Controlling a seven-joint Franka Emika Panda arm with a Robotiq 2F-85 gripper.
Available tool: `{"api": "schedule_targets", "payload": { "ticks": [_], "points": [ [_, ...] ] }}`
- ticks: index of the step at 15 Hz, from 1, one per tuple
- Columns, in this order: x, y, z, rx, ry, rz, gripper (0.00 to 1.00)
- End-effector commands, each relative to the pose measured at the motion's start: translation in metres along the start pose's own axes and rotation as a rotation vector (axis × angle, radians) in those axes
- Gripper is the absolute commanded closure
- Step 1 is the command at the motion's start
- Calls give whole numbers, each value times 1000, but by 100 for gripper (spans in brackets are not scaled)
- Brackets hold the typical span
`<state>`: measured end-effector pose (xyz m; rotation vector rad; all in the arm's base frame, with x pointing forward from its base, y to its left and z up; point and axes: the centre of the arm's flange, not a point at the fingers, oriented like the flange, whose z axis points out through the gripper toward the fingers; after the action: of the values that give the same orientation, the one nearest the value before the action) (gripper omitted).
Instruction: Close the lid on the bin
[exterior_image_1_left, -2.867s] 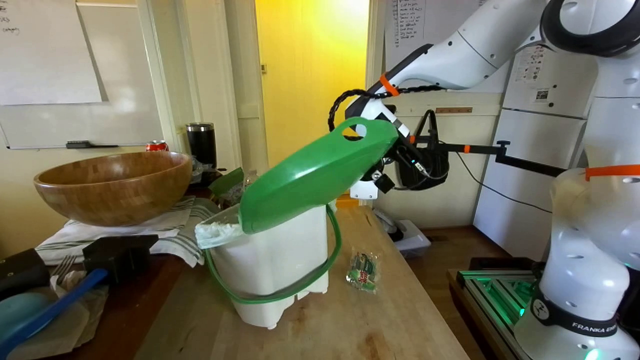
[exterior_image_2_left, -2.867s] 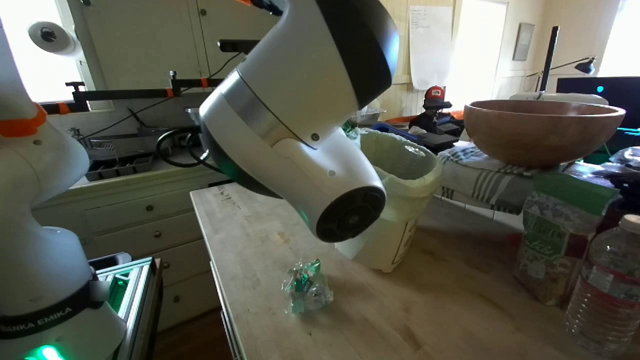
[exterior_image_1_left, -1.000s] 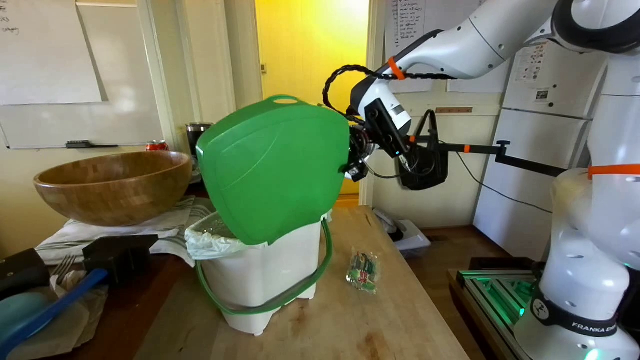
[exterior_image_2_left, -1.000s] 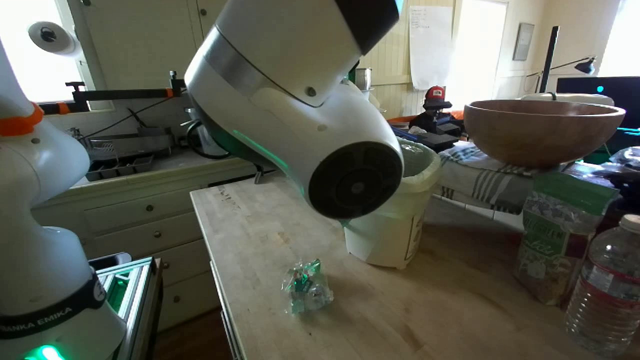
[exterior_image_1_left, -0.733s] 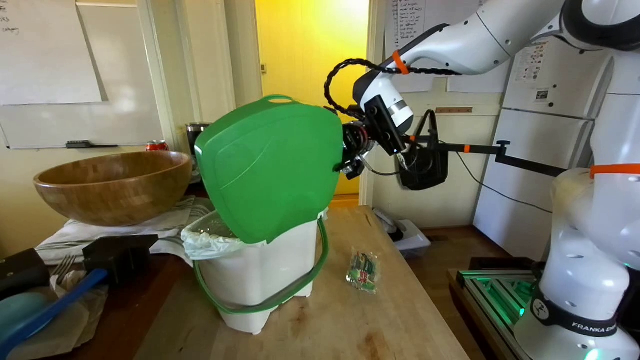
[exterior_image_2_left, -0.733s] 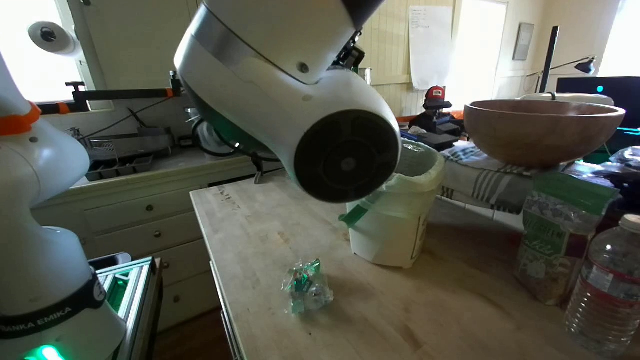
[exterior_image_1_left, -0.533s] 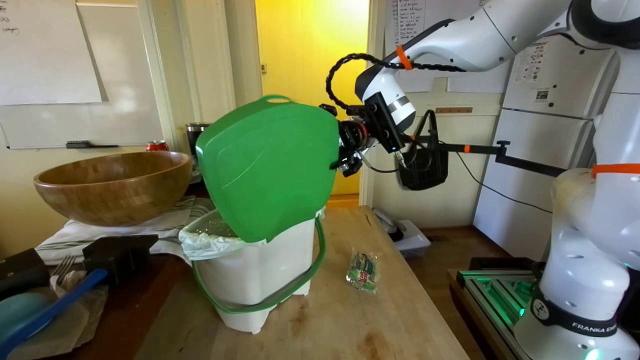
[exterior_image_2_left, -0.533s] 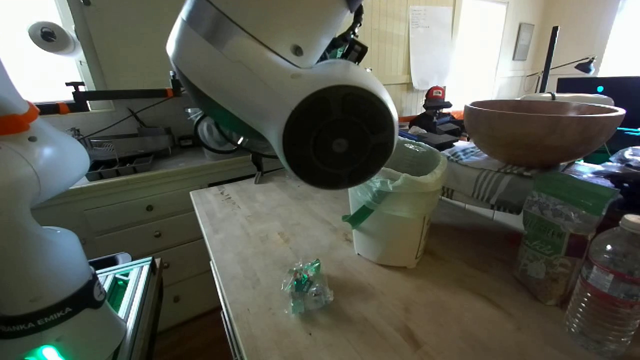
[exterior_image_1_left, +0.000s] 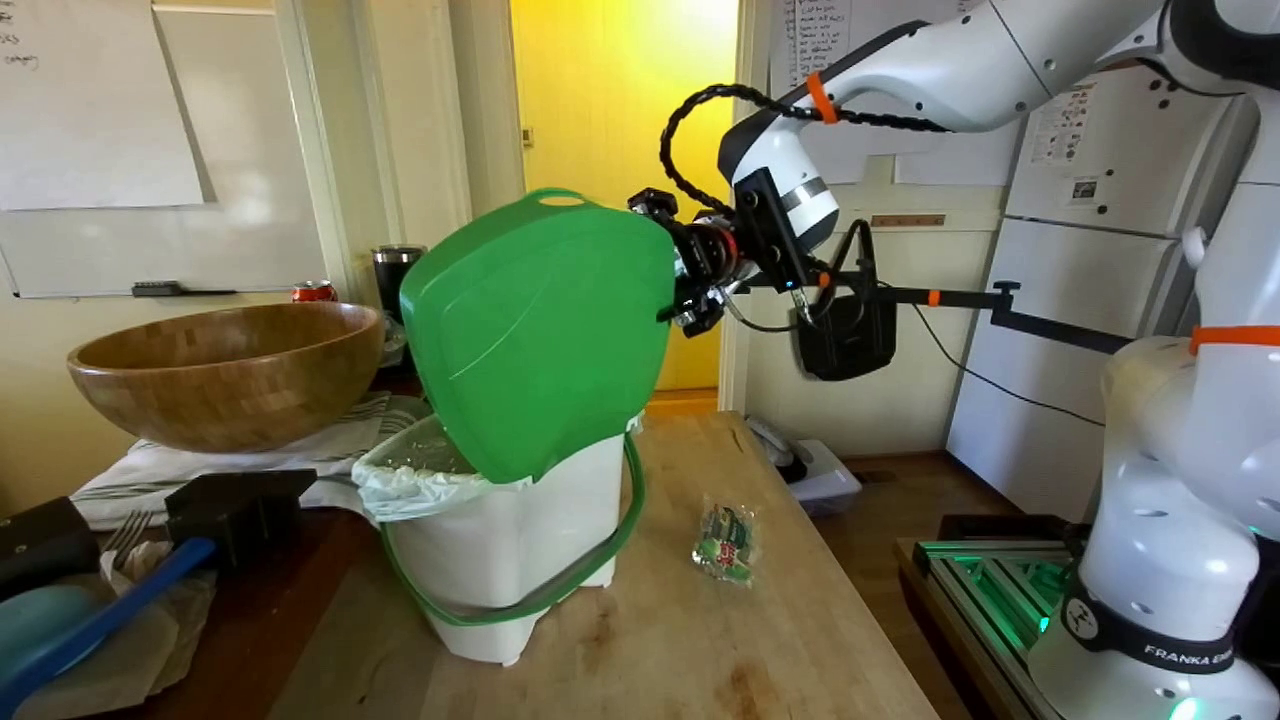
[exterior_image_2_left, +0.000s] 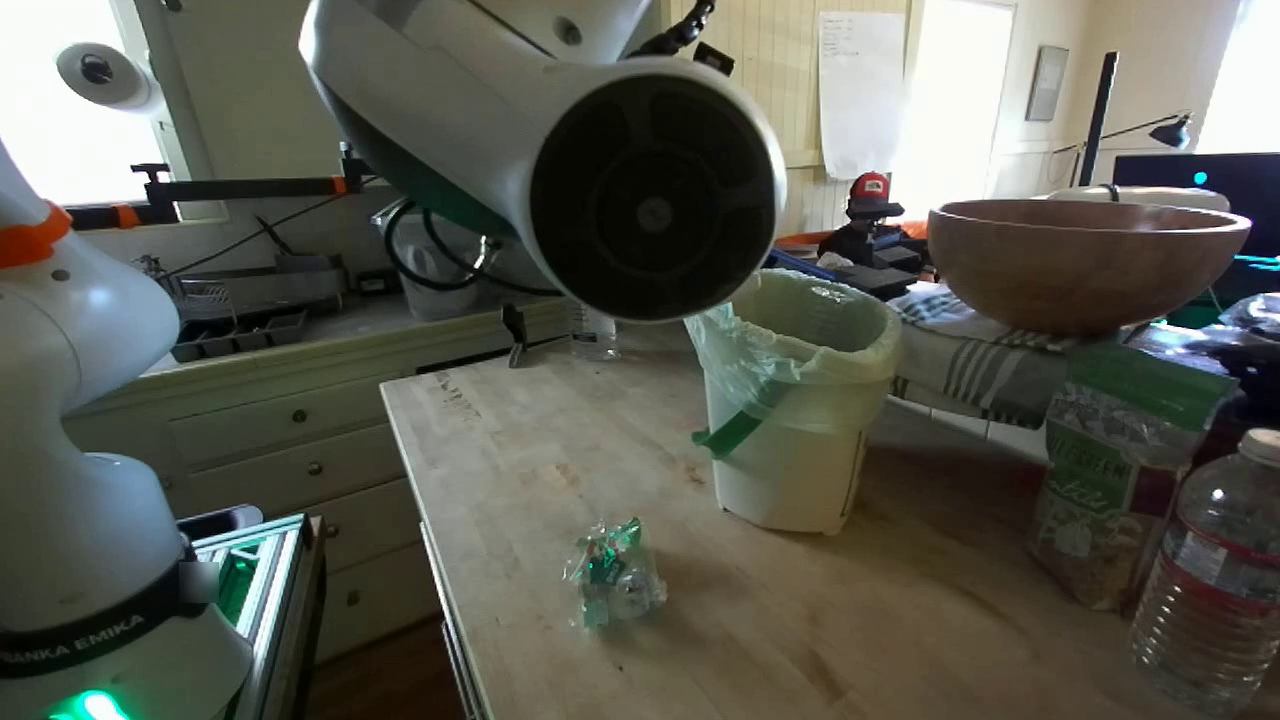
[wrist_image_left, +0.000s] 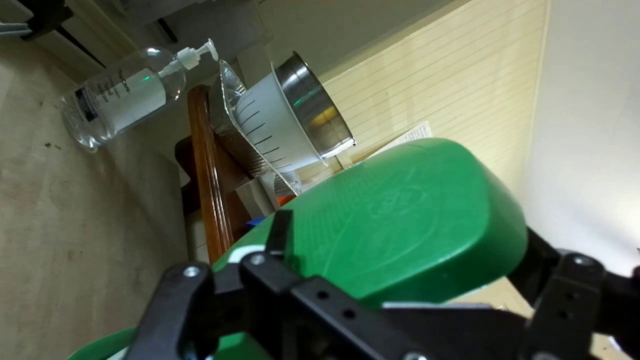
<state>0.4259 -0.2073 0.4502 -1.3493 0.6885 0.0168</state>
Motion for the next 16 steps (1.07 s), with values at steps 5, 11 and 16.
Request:
{"api": "schedule_targets", "payload": {
  "ticks": [5, 11, 16],
  "points": [
    [-7, -14, 12, -18, 69, -54, 0],
    [-3, -23, -1, 22, 54, -37, 0],
    [12, -20, -16, 92, 18, 46, 0]
  ]
}}
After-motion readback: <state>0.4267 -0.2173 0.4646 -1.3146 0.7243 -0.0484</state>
